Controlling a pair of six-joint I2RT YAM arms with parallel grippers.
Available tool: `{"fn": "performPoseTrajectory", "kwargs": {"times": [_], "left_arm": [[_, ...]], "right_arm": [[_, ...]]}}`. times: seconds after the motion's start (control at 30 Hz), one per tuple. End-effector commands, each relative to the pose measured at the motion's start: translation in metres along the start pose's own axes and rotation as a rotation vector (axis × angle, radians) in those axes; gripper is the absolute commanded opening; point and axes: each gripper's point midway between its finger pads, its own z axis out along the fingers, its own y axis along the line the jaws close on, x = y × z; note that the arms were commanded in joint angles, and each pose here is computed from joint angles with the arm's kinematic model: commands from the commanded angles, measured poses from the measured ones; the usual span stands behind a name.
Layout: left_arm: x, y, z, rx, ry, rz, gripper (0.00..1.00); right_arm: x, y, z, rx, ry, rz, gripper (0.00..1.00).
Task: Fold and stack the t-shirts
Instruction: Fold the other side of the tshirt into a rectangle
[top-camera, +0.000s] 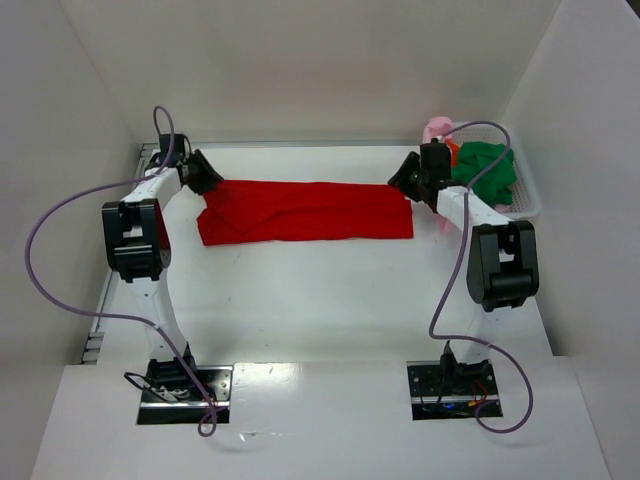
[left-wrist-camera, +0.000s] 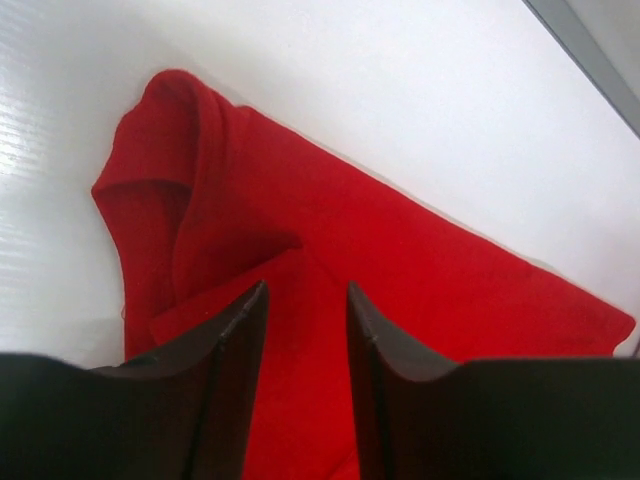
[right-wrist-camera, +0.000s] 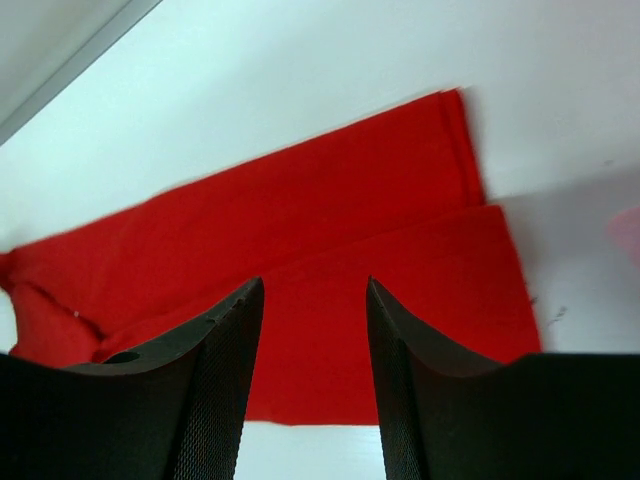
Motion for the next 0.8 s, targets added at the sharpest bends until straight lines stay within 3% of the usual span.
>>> {"fn": "performPoseTrajectory", "kwargs": {"times": [0.0,0.13,0.33,0.5,0.77], "left_arm": [[-0.013,-0.004,-0.002,0.01,-0.03,0.017,0.47],[-0.025,-0.005,-0.016,0.004,-0.07,0.028,0.64],[-0.029,-0.002,-0.057,0.009,-0.12,0.019,0.82],[-0.02,-0.015,-0.101,0.069,-0.163,0.007,0.87],[0.015,-0.002,-0.104,0.067,-0.105,-0.018,0.89]], "right_arm": [[-0.005,0.045,-0.015,-0.133,-0.041,-0.049,0.51],[0.006,0.091,-0.022,-0.254,-0.009,-0.09,0.51],[0.041,0.149,-0.022,-0.381,0.068,-0.109,0.54],[0.099,0.201,-0.022,-0.462,0.17,-0.171,0.54],[0.178,0.267,-0.014,-0.529,0.288,-0.242,0.54]]}}
